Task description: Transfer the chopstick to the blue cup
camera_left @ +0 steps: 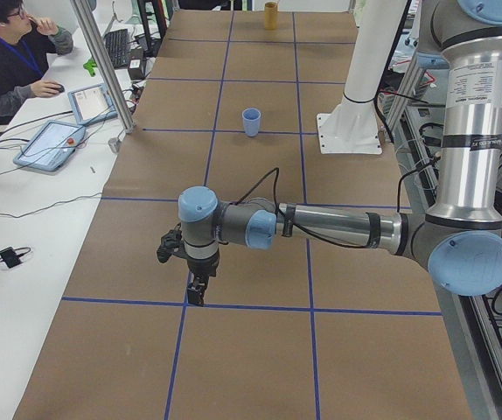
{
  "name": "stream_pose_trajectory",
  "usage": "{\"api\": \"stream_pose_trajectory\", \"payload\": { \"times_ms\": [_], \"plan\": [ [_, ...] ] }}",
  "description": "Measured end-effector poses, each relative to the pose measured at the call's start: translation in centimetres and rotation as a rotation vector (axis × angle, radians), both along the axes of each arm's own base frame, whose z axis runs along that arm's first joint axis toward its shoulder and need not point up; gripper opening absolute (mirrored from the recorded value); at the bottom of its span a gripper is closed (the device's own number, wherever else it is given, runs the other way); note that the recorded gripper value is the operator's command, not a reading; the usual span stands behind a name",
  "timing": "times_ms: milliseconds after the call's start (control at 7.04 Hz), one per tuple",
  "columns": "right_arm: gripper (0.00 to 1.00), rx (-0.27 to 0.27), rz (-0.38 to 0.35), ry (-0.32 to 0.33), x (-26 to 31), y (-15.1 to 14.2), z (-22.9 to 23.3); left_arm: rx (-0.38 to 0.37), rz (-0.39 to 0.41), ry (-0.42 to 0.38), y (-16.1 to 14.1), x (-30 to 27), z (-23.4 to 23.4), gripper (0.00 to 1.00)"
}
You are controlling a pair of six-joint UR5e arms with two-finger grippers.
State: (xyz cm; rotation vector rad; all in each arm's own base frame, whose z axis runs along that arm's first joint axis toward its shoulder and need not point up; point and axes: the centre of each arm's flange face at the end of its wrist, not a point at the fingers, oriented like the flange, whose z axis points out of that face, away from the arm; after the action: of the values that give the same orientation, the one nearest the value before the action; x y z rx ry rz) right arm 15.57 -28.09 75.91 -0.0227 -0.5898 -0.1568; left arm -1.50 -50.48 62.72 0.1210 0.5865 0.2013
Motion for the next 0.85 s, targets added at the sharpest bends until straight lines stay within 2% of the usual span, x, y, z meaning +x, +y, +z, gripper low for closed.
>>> {"api": "stream_pose_trajectory", "payload": {
  "times_ms": [142,426,853],
  "plan": [
    [0.26,0.007,-0.014,0.004,0.04,-0.05,0.03,0.0,0.001,0.0,0.13,0.02,0.19,0.98],
    [0.0,0.012,-0.025,0.007,0.06,-0.08,0.05,-0.002,0.002,0.0,0.26,0.03,0.4,0.98],
    [0.0,0.015,-0.027,0.01,0.09,-0.2,0.0,-0.002,0.002,0.0,0.33,0.03,0.37,0.98]
  ]
}}
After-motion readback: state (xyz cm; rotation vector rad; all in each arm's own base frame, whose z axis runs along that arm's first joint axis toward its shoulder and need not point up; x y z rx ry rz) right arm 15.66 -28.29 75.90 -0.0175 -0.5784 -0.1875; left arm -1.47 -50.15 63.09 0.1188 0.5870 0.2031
